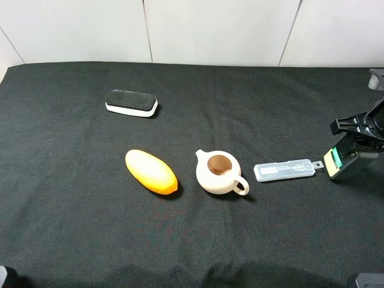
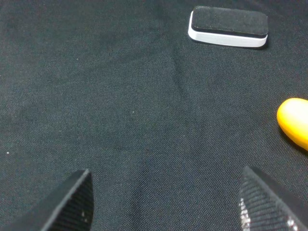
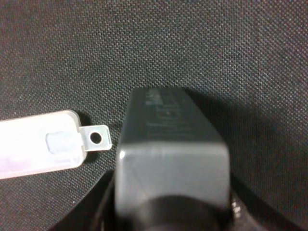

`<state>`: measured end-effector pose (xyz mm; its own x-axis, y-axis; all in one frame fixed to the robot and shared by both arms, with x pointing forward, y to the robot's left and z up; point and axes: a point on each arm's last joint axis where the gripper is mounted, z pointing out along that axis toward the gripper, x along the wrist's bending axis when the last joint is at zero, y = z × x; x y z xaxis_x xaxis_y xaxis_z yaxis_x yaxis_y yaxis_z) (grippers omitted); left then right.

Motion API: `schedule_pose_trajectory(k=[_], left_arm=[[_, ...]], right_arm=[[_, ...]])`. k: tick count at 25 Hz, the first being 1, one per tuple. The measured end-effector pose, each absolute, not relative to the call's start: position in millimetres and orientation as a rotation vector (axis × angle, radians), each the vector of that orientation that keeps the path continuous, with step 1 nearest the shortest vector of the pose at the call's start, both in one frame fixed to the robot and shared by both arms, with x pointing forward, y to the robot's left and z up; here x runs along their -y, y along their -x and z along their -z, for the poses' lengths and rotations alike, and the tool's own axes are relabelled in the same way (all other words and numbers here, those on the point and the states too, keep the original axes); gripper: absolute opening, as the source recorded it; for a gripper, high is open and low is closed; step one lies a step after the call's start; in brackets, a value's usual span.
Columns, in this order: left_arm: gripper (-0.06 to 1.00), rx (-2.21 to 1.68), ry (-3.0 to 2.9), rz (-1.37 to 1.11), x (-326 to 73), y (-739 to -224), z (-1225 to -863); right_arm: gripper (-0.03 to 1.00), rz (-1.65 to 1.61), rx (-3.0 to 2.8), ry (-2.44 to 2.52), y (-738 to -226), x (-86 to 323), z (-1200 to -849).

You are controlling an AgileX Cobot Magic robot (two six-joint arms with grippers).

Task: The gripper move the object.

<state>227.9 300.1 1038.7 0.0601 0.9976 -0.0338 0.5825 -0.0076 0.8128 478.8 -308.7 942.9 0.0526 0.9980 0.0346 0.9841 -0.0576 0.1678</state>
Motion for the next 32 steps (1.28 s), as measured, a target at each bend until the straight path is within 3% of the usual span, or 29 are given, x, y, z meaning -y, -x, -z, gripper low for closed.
schedule_pose_trajectory(k=[13,21,32], left_arm=[[0.68,-1.599,-1.669,-0.786,-300.1,-227.9,-1038.7],[0.68,-1.599,-1.669,-0.786,-300.1,-227.9,-1038.7],[0.68,-1.599,-1.669,-0.786,-300.1,-227.9,-1038.7]], right_arm=[[0.35,-0.220,-2.080,-2.210,-479.1,308.5,-942.9],[0.66,-0.218,-2.081,-2.200,-479.4,309.0,-943.0],[0.69,-0.219,-2.081,-2.199,-479.5,309.0,-943.0]])
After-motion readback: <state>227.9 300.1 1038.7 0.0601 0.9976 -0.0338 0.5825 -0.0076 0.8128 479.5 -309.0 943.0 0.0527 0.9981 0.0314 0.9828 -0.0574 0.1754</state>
